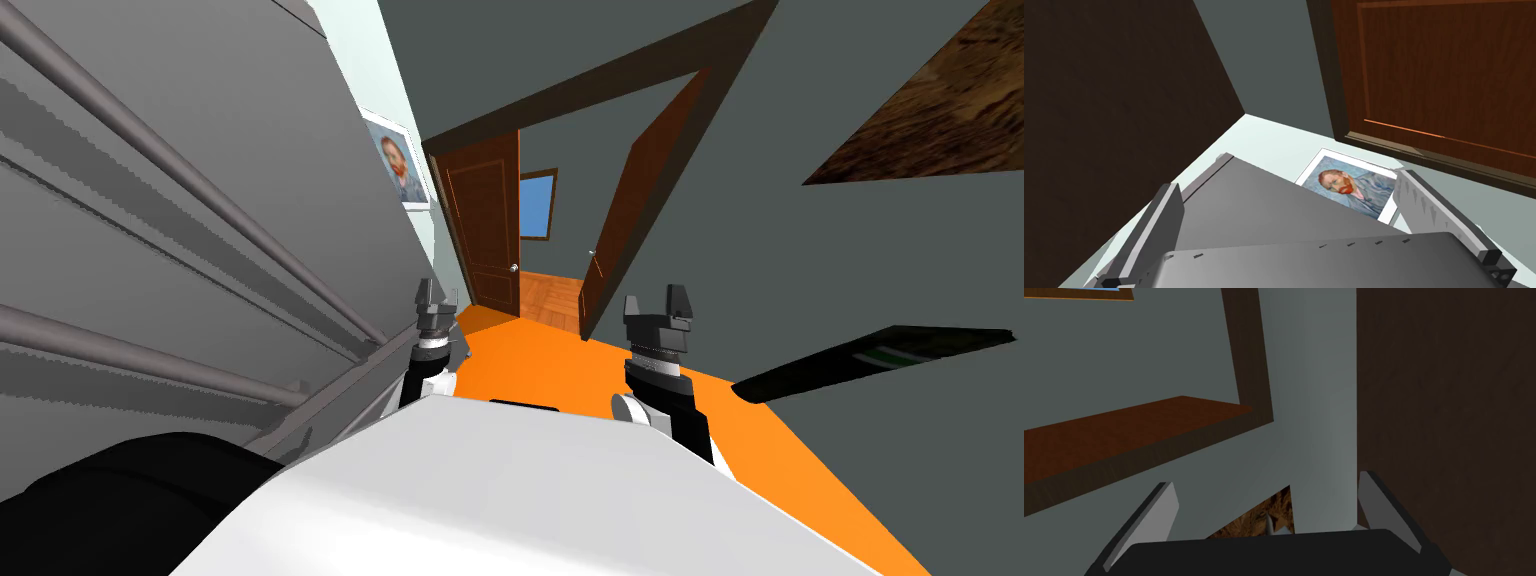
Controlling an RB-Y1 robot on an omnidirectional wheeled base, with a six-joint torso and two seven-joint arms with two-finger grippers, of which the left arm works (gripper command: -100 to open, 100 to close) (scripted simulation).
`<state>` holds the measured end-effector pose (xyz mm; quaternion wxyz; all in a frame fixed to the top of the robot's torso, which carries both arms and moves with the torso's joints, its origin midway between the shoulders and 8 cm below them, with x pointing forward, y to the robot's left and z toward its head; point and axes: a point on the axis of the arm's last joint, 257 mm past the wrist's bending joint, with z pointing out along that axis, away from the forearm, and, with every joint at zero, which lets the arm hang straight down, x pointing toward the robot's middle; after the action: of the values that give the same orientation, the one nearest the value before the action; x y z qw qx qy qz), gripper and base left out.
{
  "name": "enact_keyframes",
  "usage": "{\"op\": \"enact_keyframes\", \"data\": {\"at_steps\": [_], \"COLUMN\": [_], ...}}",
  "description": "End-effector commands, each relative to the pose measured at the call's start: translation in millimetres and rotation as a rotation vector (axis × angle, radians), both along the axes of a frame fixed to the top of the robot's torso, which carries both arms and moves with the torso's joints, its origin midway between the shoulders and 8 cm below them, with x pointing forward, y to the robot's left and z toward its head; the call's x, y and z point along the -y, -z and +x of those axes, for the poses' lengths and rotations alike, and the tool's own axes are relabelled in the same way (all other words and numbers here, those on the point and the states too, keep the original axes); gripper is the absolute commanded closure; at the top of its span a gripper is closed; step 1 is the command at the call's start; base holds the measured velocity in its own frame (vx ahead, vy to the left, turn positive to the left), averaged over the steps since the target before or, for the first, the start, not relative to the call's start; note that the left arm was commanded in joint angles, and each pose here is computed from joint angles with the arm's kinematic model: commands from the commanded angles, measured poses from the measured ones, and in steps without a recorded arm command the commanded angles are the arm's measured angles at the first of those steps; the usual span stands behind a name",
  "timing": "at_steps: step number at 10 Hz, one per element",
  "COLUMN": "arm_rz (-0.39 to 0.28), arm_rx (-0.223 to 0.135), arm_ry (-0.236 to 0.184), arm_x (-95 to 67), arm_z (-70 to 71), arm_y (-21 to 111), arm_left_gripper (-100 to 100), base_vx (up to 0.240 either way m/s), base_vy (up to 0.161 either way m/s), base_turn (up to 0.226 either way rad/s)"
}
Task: Push the door open
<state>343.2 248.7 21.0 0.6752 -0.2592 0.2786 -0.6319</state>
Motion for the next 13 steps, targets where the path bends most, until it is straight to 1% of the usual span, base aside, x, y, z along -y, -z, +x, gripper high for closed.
{"op": "enact_keyframes", "data": {"at_steps": [1,6,7,8,9,11,13], "arm_rz": [-0.036,-0.15,-0.165,-0.196,-0.212,-0.28,-0.317], "arm_rx": [-0.015,-0.061,-0.066,-0.078,-0.084,-0.109,-0.122], "arm_ry": [0.033,0.123,0.134,0.154,0.165,0.206,0.227], "arm_x": [0.2,0.1,0.0,-0.2,-0.3,-0.7,-1.0], "arm_z": [5.3,20.0,21.8,25.4,27.1,34.2,37.8], "arm_y": [10.2,40.8,44.9,53.1,57.2,75.0,84.7], "arm_left_gripper": [-100,-100,-100,-100,-100,-100,-100], "base_vx": [0.086,0.154,0.114,0.108,0.111,0.123,0.141], "base_vy": [0.007,0.057,0.049,0.053,0.041,0.06,0.063], "base_turn": [-0.108,-0.111,-0.085,-0.114,-0.096,-0.12,-0.084]}}
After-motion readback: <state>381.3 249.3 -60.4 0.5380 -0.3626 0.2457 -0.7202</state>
